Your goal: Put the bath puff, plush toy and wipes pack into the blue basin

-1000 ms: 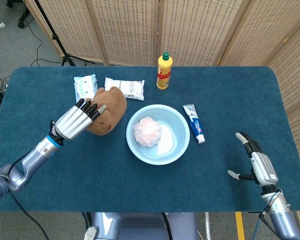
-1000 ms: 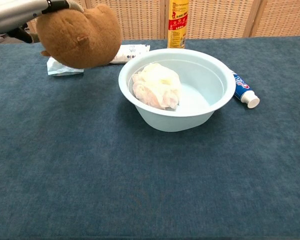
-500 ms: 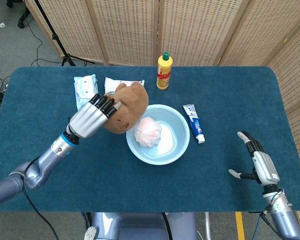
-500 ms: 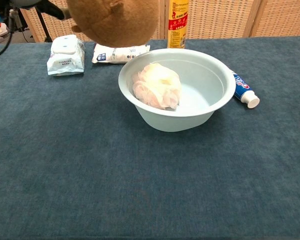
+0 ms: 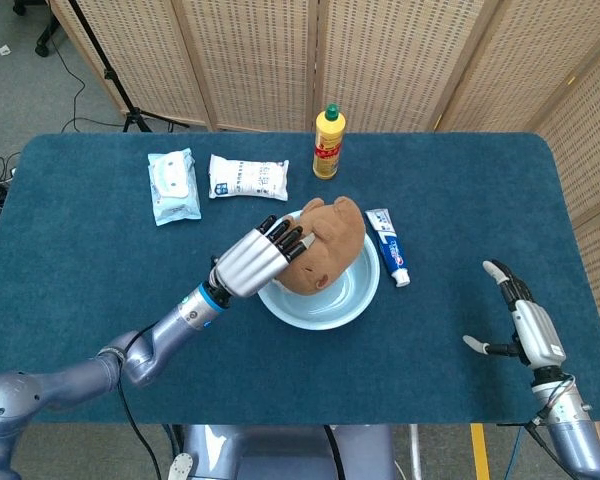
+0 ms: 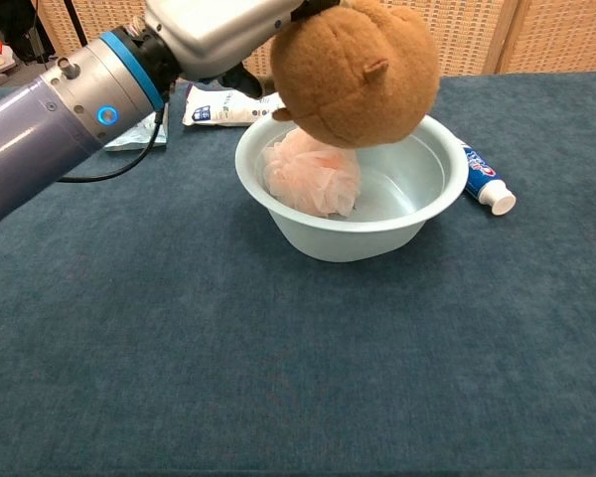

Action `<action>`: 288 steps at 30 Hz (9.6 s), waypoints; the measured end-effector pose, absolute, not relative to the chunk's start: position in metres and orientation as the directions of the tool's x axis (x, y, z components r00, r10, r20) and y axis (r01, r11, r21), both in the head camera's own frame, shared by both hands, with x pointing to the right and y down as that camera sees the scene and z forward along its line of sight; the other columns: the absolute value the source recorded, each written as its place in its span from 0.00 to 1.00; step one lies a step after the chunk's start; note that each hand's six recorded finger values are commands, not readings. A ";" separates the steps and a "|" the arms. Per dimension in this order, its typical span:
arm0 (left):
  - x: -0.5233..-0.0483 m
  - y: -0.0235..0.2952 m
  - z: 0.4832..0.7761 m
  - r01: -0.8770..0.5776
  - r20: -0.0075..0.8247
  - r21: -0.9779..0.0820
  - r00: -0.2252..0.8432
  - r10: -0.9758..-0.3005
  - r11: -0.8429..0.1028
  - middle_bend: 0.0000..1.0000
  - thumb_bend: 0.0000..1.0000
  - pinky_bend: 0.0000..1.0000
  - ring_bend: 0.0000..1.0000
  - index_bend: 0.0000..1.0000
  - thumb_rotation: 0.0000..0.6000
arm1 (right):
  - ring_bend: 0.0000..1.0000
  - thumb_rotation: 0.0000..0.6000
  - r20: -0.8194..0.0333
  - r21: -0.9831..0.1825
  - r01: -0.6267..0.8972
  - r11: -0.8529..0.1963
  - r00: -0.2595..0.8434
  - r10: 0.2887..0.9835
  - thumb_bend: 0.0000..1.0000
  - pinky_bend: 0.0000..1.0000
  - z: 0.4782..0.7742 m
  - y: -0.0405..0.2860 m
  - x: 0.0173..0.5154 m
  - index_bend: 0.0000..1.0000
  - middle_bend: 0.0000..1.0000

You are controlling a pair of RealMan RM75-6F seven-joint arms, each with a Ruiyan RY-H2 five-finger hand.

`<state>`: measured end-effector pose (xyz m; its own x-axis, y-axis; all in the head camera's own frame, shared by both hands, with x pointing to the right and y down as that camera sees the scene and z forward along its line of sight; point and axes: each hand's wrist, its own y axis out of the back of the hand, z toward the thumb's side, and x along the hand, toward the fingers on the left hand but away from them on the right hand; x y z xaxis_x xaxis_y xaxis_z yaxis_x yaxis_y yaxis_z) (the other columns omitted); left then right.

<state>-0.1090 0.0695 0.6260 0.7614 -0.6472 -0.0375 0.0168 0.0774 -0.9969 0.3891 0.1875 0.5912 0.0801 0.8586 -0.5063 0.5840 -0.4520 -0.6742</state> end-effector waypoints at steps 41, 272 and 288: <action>-0.198 0.047 0.604 0.065 0.256 -0.959 0.618 -0.744 -0.277 0.00 0.23 0.24 0.00 0.13 1.00 | 0.00 1.00 -0.495 -0.684 0.567 -0.458 0.099 0.863 0.13 0.03 0.587 0.190 0.381 0.00 0.00; -0.312 0.045 0.725 0.781 0.769 -0.606 0.528 -0.359 -0.151 0.32 0.33 0.43 0.33 0.58 1.00 | 0.00 1.00 -0.362 -0.780 0.546 -0.306 0.004 0.932 0.13 0.00 0.582 0.178 0.402 0.00 0.00; -0.314 0.047 0.715 0.738 0.717 -0.664 0.582 -0.384 -0.121 0.47 0.53 0.54 0.49 0.74 1.00 | 0.00 1.00 -0.348 -0.780 0.551 -0.297 0.013 0.937 0.13 0.00 0.577 0.179 0.399 0.00 0.00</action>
